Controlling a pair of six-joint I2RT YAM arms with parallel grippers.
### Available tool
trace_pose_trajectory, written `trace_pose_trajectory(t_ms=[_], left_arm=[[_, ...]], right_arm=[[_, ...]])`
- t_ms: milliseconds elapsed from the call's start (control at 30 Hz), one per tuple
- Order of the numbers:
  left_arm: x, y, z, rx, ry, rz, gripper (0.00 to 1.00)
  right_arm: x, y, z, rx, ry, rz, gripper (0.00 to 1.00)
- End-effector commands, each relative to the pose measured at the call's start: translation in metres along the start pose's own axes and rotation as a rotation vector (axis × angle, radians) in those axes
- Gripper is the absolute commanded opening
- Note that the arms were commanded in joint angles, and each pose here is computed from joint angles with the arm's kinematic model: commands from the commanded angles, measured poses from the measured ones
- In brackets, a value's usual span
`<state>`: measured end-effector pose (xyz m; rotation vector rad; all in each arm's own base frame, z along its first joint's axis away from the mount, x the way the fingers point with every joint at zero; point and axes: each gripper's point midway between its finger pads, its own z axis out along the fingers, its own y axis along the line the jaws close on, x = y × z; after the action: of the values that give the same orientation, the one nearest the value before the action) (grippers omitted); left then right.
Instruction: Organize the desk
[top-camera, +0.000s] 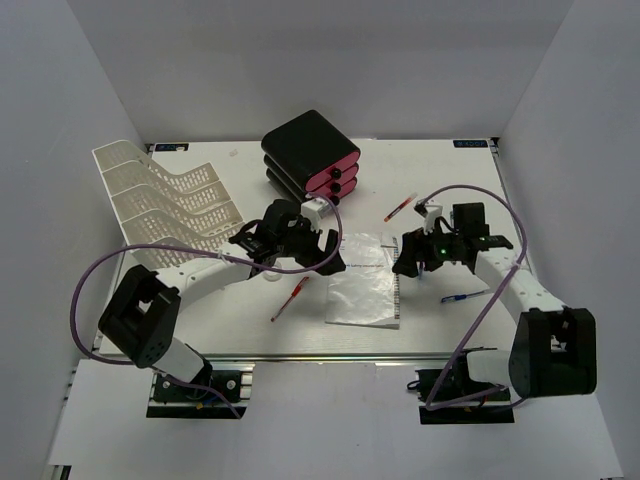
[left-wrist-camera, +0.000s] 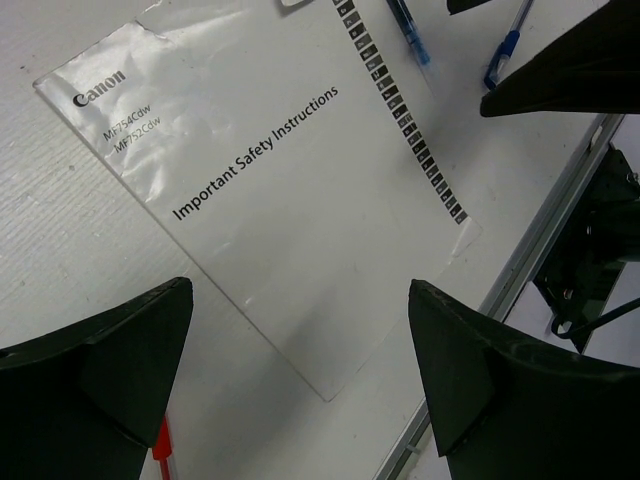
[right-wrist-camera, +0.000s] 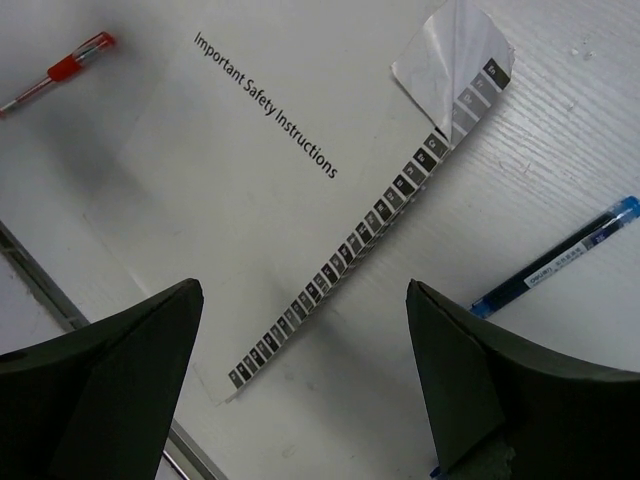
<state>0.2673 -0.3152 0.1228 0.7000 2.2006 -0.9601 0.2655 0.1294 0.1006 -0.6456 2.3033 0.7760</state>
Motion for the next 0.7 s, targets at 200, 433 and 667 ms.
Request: trace_pose_trajectory(t_ms=[200, 433, 667], left_arm=[[0.003, -0.002, 0.012, 0.049, 0.014, -0.018, 0.97], [0.015, 0.005, 0.020, 0.037, 0.050, -0.048, 0.94], [0.027, 0.006, 0.028, 0.057, 0.088, -0.073, 0.93]], right_arm=[[-0.028, -0.021, 0.020, 0.061, -0.028, 0.017, 0.86], [-0.020, -0.024, 0.038, 0.038, 0.009, 0.064, 0.84], [-0.014, -0.029, 0.054, 0.022, 0.033, 0.096, 0.82]])
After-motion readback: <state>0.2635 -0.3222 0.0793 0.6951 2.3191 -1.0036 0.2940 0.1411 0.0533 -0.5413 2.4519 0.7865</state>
